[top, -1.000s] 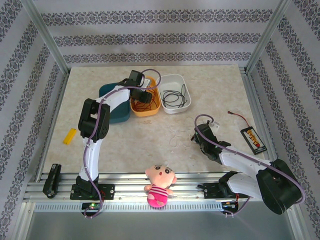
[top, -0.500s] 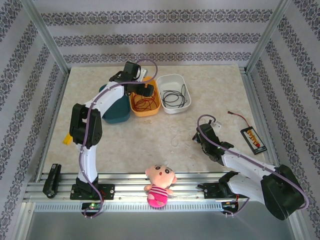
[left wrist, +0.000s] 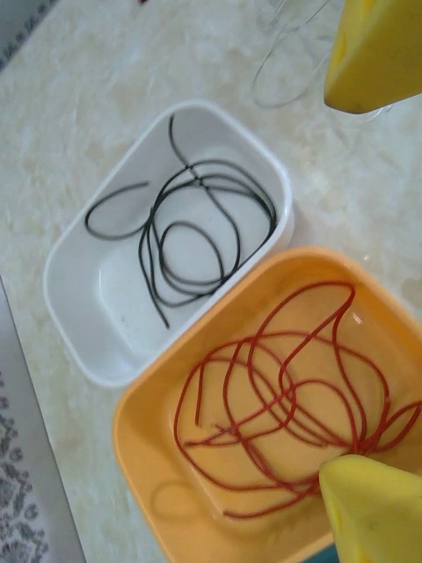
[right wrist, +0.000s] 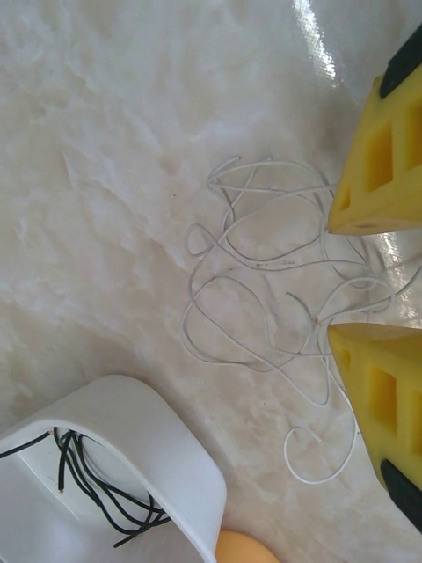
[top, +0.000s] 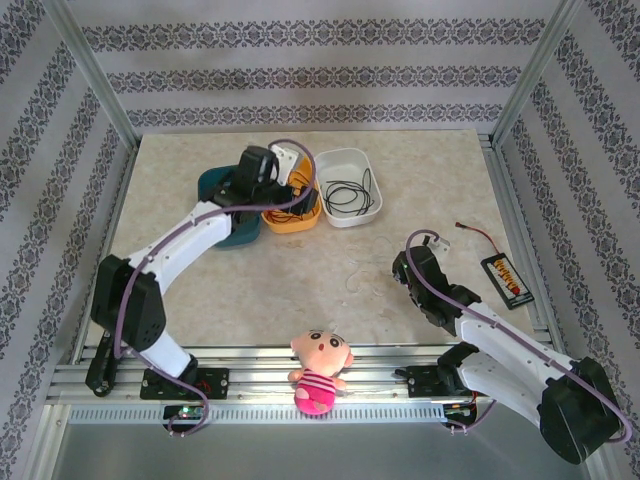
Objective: Untangle the cables
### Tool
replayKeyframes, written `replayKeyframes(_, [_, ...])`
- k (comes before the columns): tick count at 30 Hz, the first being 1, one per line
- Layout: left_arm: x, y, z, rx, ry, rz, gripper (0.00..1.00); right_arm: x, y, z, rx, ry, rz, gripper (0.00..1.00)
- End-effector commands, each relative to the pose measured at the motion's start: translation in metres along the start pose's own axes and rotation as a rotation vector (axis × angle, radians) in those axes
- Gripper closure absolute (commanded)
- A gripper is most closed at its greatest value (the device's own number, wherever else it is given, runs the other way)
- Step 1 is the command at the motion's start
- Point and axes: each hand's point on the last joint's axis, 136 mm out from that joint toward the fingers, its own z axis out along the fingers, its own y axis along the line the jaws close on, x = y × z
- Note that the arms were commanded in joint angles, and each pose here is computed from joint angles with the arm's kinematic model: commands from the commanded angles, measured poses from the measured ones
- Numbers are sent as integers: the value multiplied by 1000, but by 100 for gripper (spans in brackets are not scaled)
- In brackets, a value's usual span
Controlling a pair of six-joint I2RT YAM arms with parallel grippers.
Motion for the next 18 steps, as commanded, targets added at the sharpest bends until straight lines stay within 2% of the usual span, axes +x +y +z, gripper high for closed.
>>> replayKeyframes(1, [-16, -22, -12, 15, -162, 76, 0, -10, -6, -4, 38, -27, -13, 64])
replayKeyframes(5, [-3, -46, -14, 33, -231, 123, 0, -10, -7, -4, 46, -21, -12, 59])
replayKeyframes(9, [20, -70, -2, 86, -217, 111, 0, -10, -8, -5, 52, -15, -5, 50])
replayKeyframes(11, [35, -83, 9, 121, -172, 109, 0, -10, -11, -5, 61, -14, 4, 34])
replayKeyframes(12, [43, -91, 14, 134, -144, 107, 0, -10, -14, -5, 71, -14, 11, 16])
replayKeyframes(13, [51, -96, 19, 142, -117, 107, 0, -9, -16, -5, 79, -12, 16, 2])
replayKeyframes(18, [76, -118, 37, 141, -58, 126, 0, -9, -30, -5, 118, 4, 50, 2])
